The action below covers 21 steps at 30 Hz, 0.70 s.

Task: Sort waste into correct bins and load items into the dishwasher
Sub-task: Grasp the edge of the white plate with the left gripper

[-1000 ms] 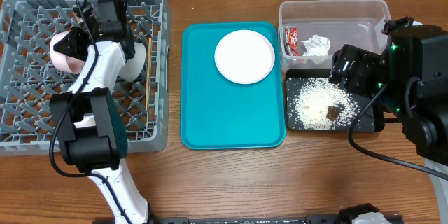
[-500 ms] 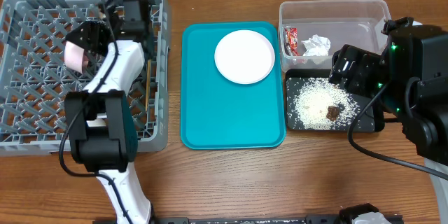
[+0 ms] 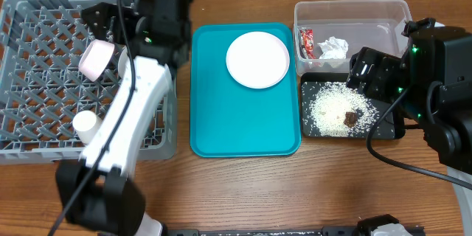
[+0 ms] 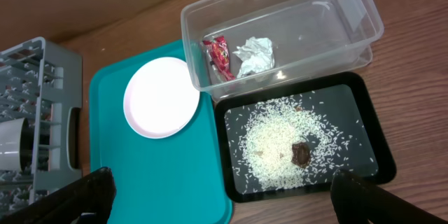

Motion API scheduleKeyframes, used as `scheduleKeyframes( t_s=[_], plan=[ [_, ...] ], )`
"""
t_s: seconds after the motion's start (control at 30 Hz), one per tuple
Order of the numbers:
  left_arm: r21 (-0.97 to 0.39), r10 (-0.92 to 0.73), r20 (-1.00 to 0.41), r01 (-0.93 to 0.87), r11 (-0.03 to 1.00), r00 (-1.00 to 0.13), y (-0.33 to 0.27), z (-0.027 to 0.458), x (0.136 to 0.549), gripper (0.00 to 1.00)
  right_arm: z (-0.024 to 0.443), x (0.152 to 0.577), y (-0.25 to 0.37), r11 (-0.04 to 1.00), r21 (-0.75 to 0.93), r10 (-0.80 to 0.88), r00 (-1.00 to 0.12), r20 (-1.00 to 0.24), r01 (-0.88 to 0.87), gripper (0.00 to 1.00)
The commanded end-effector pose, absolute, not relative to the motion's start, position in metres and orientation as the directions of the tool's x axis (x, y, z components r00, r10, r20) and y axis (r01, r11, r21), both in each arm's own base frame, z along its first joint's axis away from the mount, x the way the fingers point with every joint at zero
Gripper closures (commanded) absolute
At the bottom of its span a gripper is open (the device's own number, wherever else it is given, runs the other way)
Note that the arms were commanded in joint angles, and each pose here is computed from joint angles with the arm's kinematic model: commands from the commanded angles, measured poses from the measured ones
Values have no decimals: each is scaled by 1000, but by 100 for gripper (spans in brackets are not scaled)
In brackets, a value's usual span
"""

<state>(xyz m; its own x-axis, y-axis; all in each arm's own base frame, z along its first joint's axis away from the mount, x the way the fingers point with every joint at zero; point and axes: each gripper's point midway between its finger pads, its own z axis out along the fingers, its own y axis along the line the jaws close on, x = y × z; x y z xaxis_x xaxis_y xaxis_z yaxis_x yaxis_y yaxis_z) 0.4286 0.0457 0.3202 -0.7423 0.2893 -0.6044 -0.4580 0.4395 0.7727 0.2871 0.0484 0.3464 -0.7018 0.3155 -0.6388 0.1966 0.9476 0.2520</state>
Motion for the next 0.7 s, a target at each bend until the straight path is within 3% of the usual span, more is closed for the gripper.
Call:
scheduleKeyframes(
  t_s=[0.0,0.13,0.27,0.37,0.5,0.6,0.67],
  plan=[
    [623,264,-726,-446,643,-635,13,332,417,4,344,290,56,945,276,315,-717,-622,175,0],
    [399,113,-734,-291,870,-669,-20,296,395,5,331,301,72,940,311,305,-763,-570,143,5],
    [143,17,-632,-96,985,-775,-66,261,371,5,311,316,79,941,304,295,-804,-516,149,9],
    [-69,17,-567,69,995,-824,-113,250,359,0,298,323,81,944,288,290,-827,-482,162,9],
    [-358,37,-495,243,901,-868,-173,252,343,3,294,325,82,944,284,289,-831,-475,165,10],
    [-381,-55,-416,119,917,-908,-177,231,350,18,296,322,81,944,286,289,-830,-477,164,12],
    [-339,-147,-355,-20,941,-923,-170,207,357,18,297,318,80,945,283,288,-833,-472,166,12]
  ],
)
